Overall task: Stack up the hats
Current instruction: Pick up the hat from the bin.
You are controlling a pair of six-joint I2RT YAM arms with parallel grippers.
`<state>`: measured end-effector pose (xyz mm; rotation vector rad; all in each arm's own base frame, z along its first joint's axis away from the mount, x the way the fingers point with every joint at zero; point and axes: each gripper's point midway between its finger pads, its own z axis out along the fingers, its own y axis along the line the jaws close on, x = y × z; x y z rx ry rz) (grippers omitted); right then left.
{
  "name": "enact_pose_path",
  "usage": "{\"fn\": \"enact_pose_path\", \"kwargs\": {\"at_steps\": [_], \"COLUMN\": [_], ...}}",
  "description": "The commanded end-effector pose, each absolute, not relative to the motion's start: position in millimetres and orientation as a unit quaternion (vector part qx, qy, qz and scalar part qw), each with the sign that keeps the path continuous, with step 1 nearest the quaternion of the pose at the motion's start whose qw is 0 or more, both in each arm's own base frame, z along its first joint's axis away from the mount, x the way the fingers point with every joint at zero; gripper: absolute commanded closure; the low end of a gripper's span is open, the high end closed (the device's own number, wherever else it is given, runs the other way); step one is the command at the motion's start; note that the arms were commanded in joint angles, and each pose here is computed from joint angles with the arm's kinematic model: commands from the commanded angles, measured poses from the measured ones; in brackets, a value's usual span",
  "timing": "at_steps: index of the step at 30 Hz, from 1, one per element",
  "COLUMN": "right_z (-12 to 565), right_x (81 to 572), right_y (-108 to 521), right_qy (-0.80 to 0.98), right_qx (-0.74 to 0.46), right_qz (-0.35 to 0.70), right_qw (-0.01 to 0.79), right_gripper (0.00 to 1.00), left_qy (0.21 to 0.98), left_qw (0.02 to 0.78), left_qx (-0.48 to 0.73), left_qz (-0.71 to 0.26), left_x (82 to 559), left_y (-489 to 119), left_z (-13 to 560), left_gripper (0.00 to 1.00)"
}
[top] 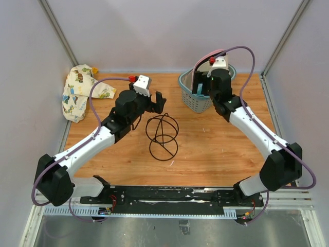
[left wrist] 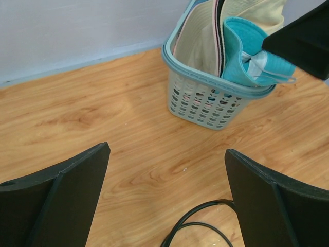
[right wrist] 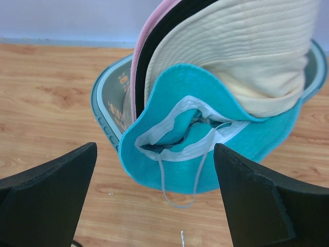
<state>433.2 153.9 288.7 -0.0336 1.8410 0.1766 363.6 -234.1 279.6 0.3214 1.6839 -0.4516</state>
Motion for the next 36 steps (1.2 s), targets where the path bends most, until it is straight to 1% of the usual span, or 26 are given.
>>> {"fn": "enact_pose_path", "kwargs": {"at_steps": [1, 8, 11, 13, 17, 19, 23, 25, 28, 31, 32, 36], "right_z": [280.7, 266.2, 259.3, 253.5, 239.4, 233.4, 225.3, 223.3, 225.5, 242.4, 248.6, 280.5], "right_x": [442.0, 455.3, 458.7, 459.4, 460.5, 459.5, 456.9, 456.1, 455.2, 453.0, 451.8, 446.4], "right_y": [168.0, 186.0, 186.7, 188.9, 191.6, 190.6, 188.4, 188.5, 190.0, 193.0, 194.5, 201.1], "right_qy": [0.805, 0.818, 0.827, 0.835, 0.851, 0.857, 0.864, 0.866, 0.865, 0.852, 0.847, 0.824], "right_qx": [-0.035, -0.043, -0.04, -0.043, -0.048, -0.047, -0.046, -0.047, -0.054, -0.06, -0.064, -0.081], "right_qz": [0.054, 0.049, 0.041, 0.039, 0.033, 0.028, 0.022, 0.022, 0.026, 0.041, 0.048, 0.072], "right_qw": [0.59, 0.571, 0.559, 0.547, 0.522, 0.513, 0.501, 0.498, 0.498, 0.518, 0.525, 0.557], "right_gripper": [0.05, 0.1, 0.15, 0.22, 0.43, 0.49, 0.57, 0.65, 0.82, 0.97, 0.99, 1.0], "left_qy": [0.724, 0.726, 0.726, 0.724, 0.724, 0.725, 0.726, 0.726, 0.727, 0.729, 0.73, 0.738], "left_qw": [0.648, 0.646, 0.647, 0.649, 0.651, 0.65, 0.65, 0.649, 0.649, 0.649, 0.65, 0.649], "left_qx": [0.141, 0.138, 0.137, 0.134, 0.128, 0.127, 0.124, 0.123, 0.119, 0.112, 0.109, 0.087], "left_qz": [-0.19, -0.19, -0.19, -0.19, -0.189, -0.189, -0.19, -0.19, -0.19, -0.185, -0.183, -0.163], "left_x": [366.3, 365.4, 363.5, 361.6, 359.1, 358.2, 355.6, 354.4, 353.0, 352.4, 352.2, 354.9], "left_y": [-234.7, -235.8, -234.9, -233.1, -230.2, -229.2, -227.4, -226.5, -225.2, -221.4, -219.6, -209.6], "left_z": [291.0, 288.4, 288.6, 290.0, 289.1, 288.3, 288.9, 288.7, 288.9, 288.6, 289.5, 288.3], "left_gripper": [0.01, 0.02, 0.03, 0.03, 0.03, 0.03, 0.03, 0.03, 0.04, 0.04, 0.04, 0.04]}}
